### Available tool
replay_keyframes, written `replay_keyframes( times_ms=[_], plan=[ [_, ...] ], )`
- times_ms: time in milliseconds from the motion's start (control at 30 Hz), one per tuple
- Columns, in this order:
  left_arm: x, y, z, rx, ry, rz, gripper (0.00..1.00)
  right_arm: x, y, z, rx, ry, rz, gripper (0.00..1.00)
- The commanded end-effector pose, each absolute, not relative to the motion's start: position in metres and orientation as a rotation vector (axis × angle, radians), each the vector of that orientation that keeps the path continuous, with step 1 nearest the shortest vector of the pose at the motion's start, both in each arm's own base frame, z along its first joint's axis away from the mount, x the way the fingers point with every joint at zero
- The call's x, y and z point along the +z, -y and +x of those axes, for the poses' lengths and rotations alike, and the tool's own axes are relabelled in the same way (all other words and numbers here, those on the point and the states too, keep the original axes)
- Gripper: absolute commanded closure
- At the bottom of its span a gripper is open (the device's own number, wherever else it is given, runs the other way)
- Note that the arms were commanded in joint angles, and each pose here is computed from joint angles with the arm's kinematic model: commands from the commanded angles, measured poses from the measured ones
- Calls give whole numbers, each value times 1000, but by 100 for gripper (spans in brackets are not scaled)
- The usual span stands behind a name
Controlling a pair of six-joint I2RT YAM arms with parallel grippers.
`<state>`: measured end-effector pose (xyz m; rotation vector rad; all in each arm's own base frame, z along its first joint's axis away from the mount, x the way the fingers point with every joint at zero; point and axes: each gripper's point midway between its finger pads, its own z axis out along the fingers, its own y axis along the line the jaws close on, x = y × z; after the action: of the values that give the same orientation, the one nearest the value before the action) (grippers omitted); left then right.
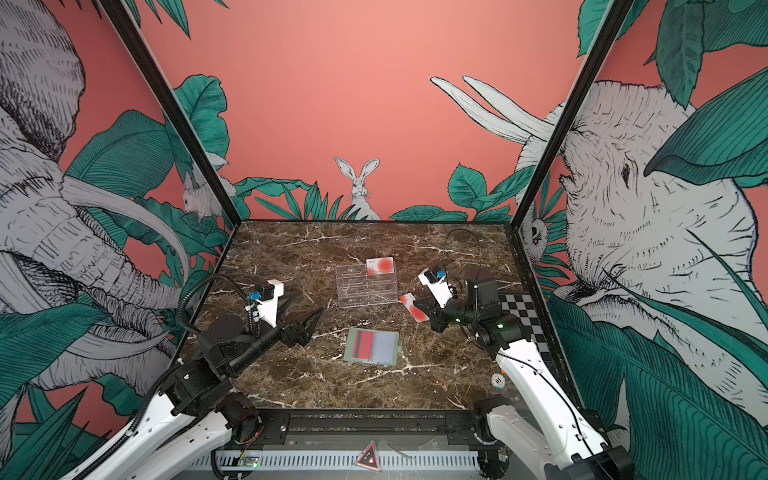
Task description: Take the credit cards out of the card holder
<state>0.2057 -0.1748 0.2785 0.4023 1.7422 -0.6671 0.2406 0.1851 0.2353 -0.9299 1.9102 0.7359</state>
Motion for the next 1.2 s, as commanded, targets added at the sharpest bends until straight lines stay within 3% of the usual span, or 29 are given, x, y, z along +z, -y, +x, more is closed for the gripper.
replay_keyframes(
  times_ms=[0, 1167],
  plan=[
    [271, 169, 207, -641, -1757, 386, 1, 248, -185, 244, 664, -1847, -996, 100],
    [268, 147, 198, -585, -1750, 340, 1, 243, -196, 286, 572, -1860, -1169, 100]
  ],
)
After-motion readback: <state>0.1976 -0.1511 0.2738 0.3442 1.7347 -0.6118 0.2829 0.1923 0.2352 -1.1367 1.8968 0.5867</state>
